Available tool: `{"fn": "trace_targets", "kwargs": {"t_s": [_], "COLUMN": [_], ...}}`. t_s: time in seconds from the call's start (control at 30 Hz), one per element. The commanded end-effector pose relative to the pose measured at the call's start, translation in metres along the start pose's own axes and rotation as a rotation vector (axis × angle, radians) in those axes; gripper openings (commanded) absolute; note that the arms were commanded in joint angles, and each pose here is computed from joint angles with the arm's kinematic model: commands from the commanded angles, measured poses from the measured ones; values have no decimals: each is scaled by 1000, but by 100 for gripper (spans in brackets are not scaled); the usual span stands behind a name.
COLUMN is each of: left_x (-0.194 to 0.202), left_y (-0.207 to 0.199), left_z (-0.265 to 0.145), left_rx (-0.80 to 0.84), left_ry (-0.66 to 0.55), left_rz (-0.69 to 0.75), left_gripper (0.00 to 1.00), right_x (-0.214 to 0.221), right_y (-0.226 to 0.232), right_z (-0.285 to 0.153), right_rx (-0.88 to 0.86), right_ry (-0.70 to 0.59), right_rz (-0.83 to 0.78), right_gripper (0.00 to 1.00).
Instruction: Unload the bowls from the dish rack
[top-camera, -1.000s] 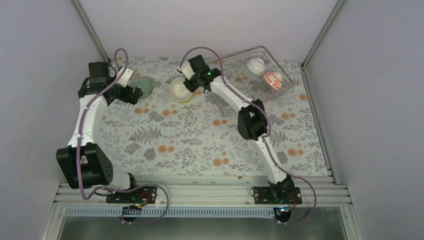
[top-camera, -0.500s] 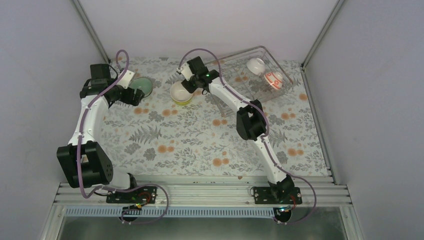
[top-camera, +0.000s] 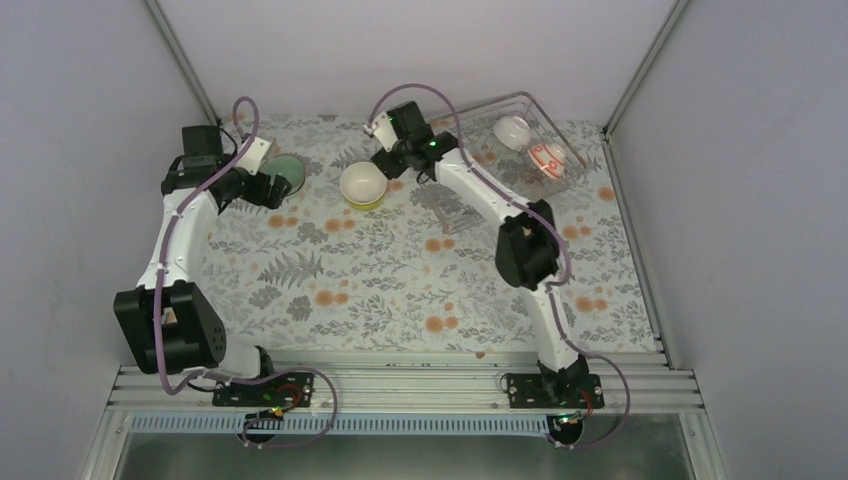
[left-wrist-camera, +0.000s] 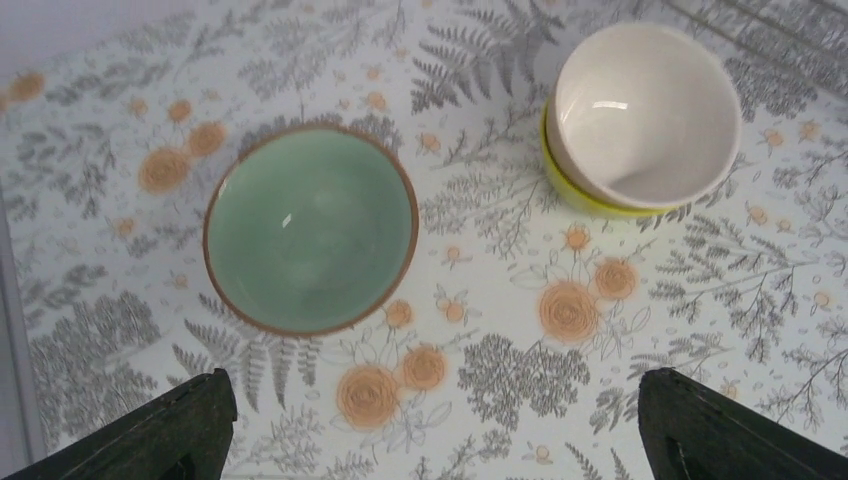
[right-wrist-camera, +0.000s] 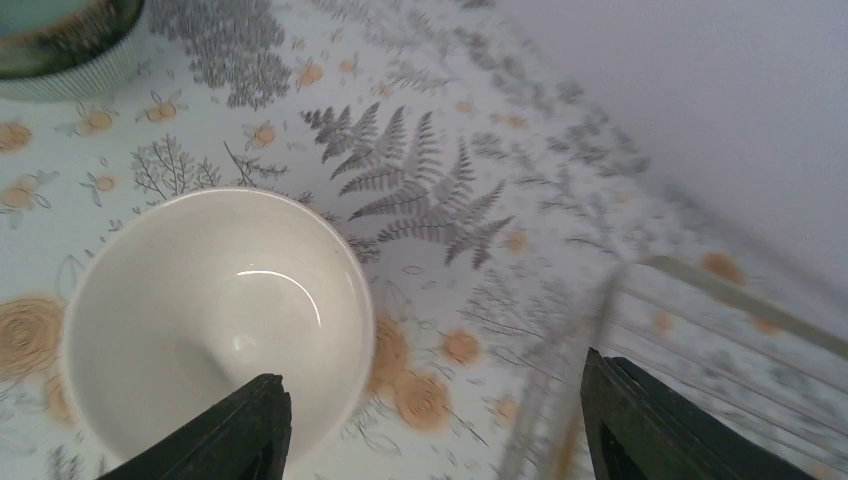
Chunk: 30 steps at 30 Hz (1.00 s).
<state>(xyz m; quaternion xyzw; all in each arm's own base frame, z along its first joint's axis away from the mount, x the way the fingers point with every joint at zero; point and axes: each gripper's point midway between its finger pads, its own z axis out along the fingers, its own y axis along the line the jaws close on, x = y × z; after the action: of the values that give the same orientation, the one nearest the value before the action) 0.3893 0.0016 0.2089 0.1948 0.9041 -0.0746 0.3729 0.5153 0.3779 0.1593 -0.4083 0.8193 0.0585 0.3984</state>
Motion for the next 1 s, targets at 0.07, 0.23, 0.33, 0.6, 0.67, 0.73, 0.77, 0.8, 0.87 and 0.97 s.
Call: {"fn": "trace_targets", "kwargs": {"t_s": [0.07, 0.23, 0.33, 0.6, 0.67, 0.73, 0.77, 0.8, 0.87, 0.97], "left_x": [-56, -78, -88, -93, -94, -95, -94, -94, -92, -90], "left_y": [-20, -46, -61, -84, -86, -88, -88, -89, -88, -87], "left_z": [3, 37, 53, 83, 81, 79, 79, 79, 80, 80], "left_rx": [4, 78, 115, 176, 178, 181, 182, 182, 177, 168], "left_ry": [-70, -52, -41, 4, -2, -10, -10, -7, -1, 4], "left_rz": [94, 114, 136, 193, 195, 194, 193, 191, 189, 187], "left_gripper": [100, 100, 100, 100, 100, 100, 100, 100, 100, 100], "right_x": [-43, 10, 54, 173, 194, 208, 216, 225, 240, 250], "right_y": [-93, -180, -221, -251, -246, -242, -240, -239, -242, -246], "right_z": [-115, -151, -172, -207, -216, -225, -226, -227, -232, -233], "right_rx": [212, 326, 415, 532, 577, 607, 614, 625, 672, 712], "right_ry": [-154, -30, 83, 386, 437, 479, 511, 548, 626, 676], "right_rz": [33, 136, 176, 216, 165, 128, 121, 114, 96, 78], "right_gripper": [73, 76, 78, 79, 80, 81, 82, 82, 83, 85]}}
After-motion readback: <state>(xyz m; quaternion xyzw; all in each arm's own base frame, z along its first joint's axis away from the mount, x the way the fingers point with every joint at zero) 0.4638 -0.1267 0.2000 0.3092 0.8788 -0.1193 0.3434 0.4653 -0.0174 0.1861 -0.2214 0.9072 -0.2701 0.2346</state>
